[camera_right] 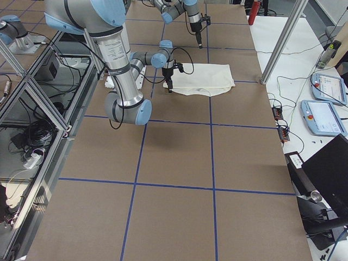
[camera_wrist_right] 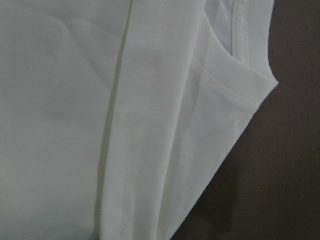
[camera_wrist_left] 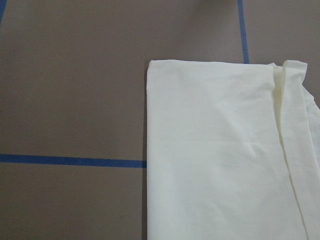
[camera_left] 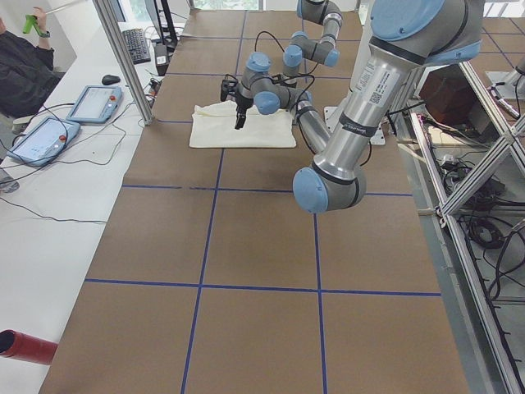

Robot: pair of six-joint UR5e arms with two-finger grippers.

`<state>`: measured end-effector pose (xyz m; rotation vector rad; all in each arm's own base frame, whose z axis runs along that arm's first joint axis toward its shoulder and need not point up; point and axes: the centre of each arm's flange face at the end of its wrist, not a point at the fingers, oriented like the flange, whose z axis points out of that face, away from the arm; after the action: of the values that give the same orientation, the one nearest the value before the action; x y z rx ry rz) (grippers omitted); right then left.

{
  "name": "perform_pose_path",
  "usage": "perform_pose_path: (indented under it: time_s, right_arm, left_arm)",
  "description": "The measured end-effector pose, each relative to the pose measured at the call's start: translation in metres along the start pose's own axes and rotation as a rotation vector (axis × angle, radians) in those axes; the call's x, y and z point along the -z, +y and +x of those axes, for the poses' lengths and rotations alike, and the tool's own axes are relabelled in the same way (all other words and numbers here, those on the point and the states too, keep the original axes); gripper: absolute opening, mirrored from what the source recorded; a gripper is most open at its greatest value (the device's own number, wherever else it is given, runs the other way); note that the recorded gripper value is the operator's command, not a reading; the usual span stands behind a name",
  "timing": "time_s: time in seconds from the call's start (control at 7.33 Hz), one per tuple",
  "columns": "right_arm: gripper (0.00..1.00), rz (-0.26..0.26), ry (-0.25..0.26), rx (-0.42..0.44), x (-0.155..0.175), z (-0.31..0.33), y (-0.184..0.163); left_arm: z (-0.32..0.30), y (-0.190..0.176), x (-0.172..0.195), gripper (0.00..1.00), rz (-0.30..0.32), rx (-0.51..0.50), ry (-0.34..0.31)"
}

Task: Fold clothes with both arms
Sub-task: 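Grasp the side edge with the right gripper and fold it across the shirt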

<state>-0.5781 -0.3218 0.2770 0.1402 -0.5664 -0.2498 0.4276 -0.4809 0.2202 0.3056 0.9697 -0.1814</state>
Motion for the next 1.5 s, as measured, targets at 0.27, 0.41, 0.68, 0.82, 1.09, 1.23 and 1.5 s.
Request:
perform_pose_path:
  time_s: [0.27,0.41,0.68,0.82,1.09,1.23,1.5]
  right_arm:
    - [1.0,0.0,0.0,-0.022,0.002,0.012,-0.011]
    - [1.0,0.0,0.003,-0.03,0.002,0.019,-0.014]
    - [1.0,-0.006,0.021,-0.041,-0.007,0.037,-0.013]
    - [1.0,-0.008,0.033,-0.046,-0.011,0.051,-0.01]
    - [1.0,0.004,0.017,-0.042,0.008,0.075,-0.008]
    - [1.0,0.006,0.003,-0.045,0.02,0.076,-0.013]
    - [1.0,0.025,-0.024,-0.056,0.04,0.073,-0.036]
  left_arm:
    - [0.003,0.006,-0.003,1.0,-0.009,0.006,0.001]
    - [0.004,0.008,-0.005,1.0,-0.013,0.009,0.001]
    - [0.01,0.018,-0.009,1.0,-0.027,0.023,0.004]
    - [0.015,0.025,-0.011,1.0,-0.037,0.033,0.01]
    - [0.021,0.035,-0.014,1.0,-0.05,0.045,0.015]
    - [0.021,0.037,-0.015,1.0,-0.052,0.046,0.014]
    - [0.019,0.038,-0.017,1.0,-0.055,0.046,0.01]
